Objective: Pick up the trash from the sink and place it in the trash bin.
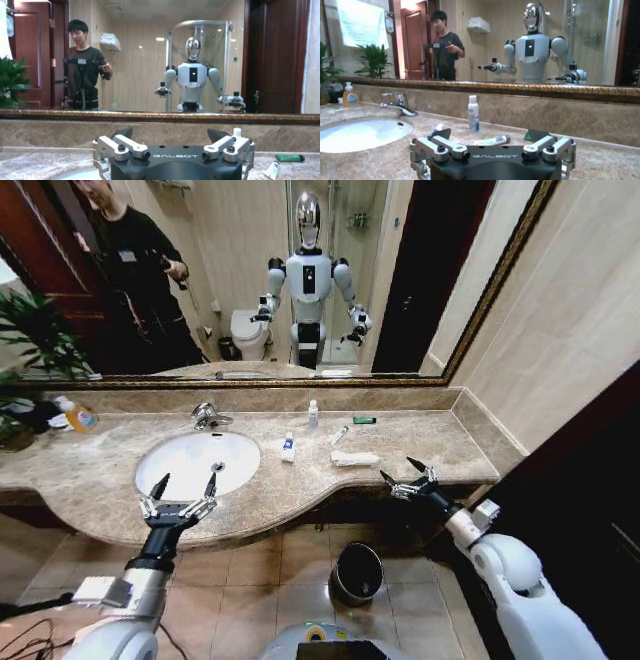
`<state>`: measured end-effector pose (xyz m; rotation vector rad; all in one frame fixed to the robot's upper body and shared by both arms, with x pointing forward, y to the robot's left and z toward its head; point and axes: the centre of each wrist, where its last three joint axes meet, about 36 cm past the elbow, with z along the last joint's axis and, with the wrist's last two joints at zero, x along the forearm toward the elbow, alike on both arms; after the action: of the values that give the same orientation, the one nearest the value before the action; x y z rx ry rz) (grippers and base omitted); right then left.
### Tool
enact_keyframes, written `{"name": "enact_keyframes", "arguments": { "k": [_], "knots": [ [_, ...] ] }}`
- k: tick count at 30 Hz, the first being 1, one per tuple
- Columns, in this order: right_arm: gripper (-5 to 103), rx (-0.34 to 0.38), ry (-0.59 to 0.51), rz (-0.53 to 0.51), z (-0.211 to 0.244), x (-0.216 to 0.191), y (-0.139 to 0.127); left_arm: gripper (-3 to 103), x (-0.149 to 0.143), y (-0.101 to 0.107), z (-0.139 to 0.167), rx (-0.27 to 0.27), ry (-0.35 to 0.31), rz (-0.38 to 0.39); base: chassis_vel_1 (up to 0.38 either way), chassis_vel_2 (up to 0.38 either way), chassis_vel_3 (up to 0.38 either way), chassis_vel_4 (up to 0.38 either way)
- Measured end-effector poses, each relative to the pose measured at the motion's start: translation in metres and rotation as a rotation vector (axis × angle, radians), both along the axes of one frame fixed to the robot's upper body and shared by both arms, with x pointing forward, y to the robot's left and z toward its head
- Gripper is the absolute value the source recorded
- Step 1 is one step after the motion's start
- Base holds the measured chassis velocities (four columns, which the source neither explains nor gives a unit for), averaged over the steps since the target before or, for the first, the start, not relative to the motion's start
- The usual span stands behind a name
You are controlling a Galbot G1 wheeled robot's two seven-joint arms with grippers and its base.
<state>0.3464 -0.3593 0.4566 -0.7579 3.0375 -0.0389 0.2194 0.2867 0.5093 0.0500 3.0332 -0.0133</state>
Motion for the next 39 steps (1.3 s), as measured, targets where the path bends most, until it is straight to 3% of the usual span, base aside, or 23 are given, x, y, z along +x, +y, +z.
{"name": "enact_keyframes", "arguments": {
  "k": [16, 27, 39],
  "knots": [
    [100, -0.158, -0.054, 0.020, 0.002, 0.017, -0.016, 100, 0.000, 0.000, 0.000, 0.000, 0.000, 0.000, 0.000, 0.000, 0.000, 0.000],
    [100, -0.357, -0.082, 0.079, 0.015, 0.052, -0.052, 100, 0.000, 0.000, 0.000, 0.000, 0.000, 0.000, 0.000, 0.000, 0.000, 0.000],
    [100, -0.469, -0.062, 0.116, 0.027, 0.082, -0.087, 100, 0.000, 0.000, 0.000, 0.000, 0.000, 0.000, 0.000, 0.000, 0.000, 0.000]
  ]
}}
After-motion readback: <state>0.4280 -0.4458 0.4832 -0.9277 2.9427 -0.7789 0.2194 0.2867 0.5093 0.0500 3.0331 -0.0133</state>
